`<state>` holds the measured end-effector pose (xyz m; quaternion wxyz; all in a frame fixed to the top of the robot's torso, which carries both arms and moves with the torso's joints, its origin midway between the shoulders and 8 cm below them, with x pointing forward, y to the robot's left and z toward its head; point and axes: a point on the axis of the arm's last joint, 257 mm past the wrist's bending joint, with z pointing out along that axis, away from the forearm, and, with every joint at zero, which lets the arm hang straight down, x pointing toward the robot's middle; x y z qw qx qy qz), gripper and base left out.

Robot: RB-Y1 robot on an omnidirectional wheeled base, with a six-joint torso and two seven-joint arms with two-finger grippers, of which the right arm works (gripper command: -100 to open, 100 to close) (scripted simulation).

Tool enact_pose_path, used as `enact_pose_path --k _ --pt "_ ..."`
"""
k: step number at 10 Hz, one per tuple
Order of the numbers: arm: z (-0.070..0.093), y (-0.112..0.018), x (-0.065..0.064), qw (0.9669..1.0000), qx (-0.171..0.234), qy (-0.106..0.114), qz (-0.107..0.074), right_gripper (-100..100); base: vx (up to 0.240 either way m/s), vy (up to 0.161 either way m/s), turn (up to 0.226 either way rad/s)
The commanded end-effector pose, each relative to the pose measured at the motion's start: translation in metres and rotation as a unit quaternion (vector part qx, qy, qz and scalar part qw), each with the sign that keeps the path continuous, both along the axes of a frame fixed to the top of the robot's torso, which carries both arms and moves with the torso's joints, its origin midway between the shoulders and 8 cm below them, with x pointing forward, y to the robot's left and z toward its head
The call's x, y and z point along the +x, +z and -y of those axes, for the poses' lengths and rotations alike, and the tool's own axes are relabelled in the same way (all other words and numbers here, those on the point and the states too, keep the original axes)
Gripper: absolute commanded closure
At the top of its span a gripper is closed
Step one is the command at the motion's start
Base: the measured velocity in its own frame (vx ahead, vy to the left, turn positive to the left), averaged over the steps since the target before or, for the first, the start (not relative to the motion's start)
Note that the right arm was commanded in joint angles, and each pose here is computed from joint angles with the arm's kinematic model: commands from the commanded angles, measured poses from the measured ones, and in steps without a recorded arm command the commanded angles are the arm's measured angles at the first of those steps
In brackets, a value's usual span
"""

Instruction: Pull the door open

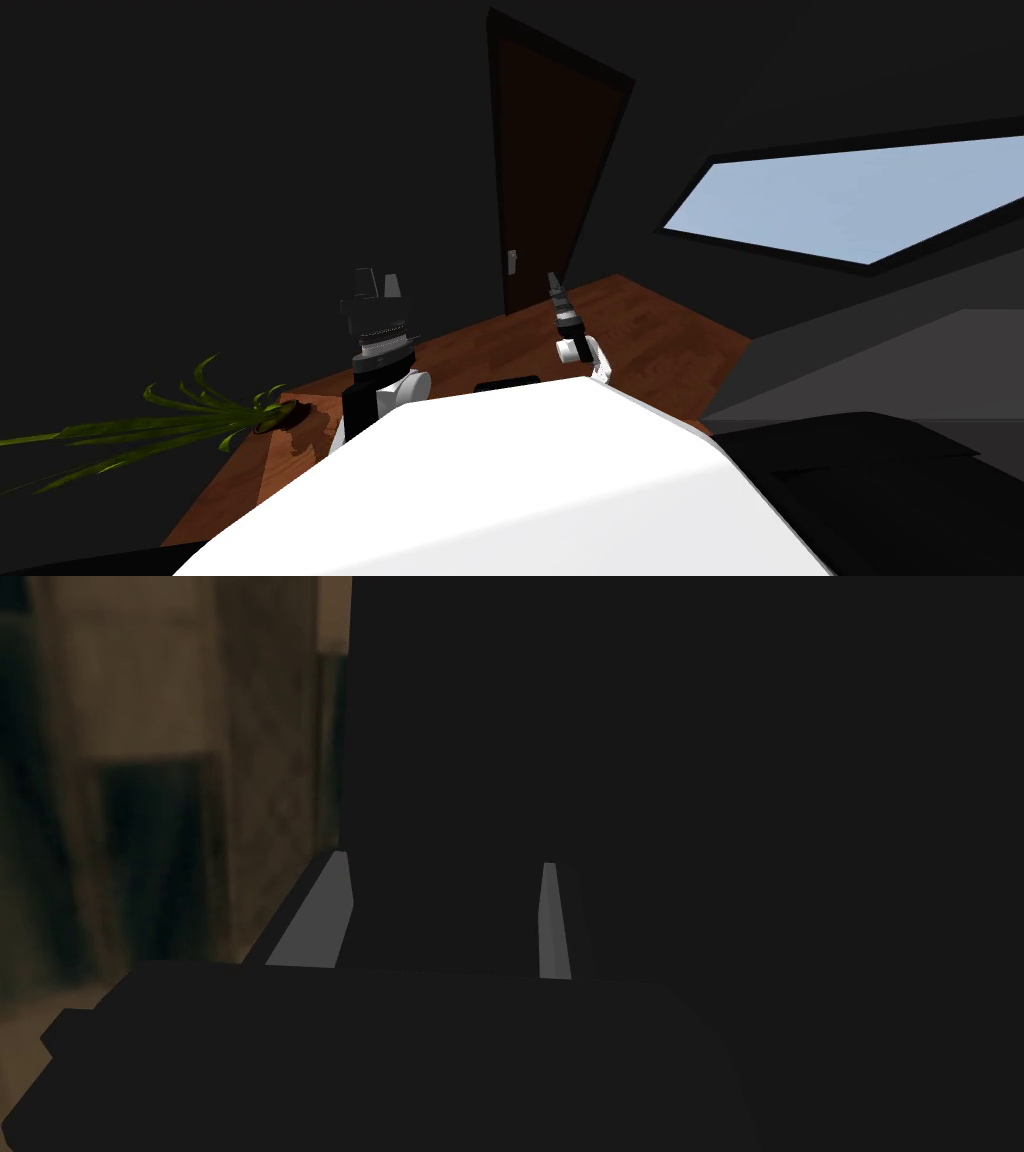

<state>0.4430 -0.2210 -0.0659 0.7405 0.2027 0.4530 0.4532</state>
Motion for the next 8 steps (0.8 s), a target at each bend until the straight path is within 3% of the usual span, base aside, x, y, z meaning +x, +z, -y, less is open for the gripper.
enact_pose_path --k 1,8 --pt "-0.003 -0.009 0.005 0.9998 -0.017 -0.002 -0.006 -100 0.092 0.021 -0.033" --pt "-0.015 -0.047 0.032 0.9951 -0.094 -0.008 -0.029 -100 0.100 0.010 -0.028"
